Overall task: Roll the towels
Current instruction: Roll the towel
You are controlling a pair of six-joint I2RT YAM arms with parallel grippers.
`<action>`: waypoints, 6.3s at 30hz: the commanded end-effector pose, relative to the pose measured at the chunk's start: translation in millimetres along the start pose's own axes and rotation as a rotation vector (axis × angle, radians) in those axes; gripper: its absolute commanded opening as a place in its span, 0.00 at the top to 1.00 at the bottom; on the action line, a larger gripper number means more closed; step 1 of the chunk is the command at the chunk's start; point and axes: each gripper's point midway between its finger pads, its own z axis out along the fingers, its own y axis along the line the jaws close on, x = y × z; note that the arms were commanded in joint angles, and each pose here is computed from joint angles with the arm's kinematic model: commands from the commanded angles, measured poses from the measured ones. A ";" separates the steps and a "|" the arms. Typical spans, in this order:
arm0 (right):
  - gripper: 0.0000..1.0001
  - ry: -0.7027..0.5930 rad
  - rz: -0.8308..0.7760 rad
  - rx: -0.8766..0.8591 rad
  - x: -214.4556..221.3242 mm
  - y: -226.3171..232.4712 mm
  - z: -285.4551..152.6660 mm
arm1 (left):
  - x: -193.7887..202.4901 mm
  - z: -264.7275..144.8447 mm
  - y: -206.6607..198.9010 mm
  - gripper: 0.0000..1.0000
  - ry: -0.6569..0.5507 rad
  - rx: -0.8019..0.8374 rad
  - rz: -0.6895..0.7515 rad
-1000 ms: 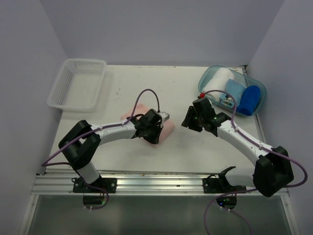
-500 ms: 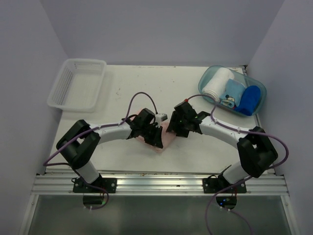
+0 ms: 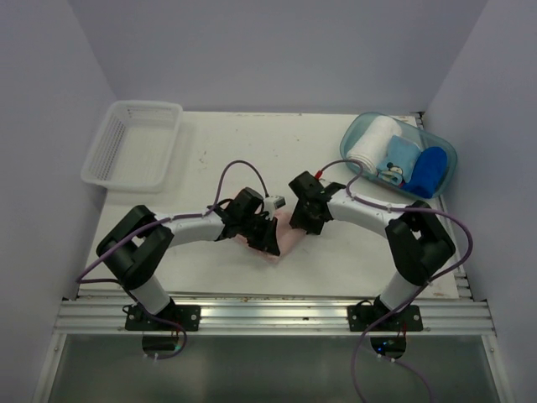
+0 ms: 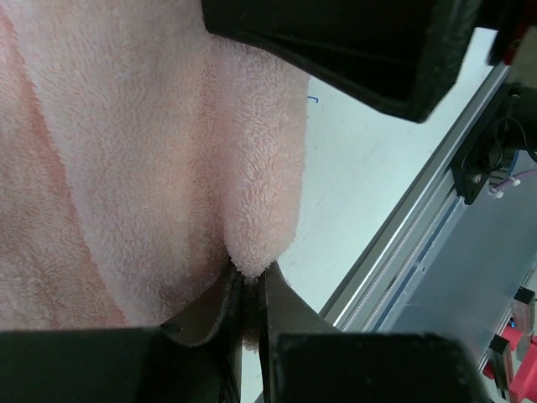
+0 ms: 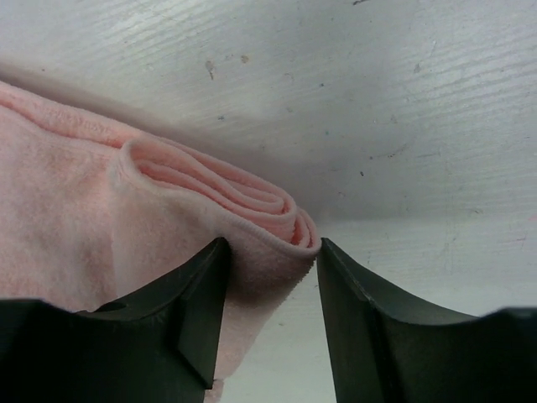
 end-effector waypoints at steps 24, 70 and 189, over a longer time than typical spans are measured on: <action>0.36 -0.146 -0.023 -0.222 -23.3 34.2 -35.5 | -6.4 -2.6 -14.9 1.00 -0.046 0.161 -0.038; 0.35 -0.145 0.320 -0.743 16.7 12.0 -33.4 | 3.6 -27.3 -6.3 1.00 -0.127 0.462 -0.375; 0.32 -0.024 0.207 -0.769 31.3 64.7 -8.8 | 8.4 -38.0 2.4 1.00 -0.139 0.547 -0.430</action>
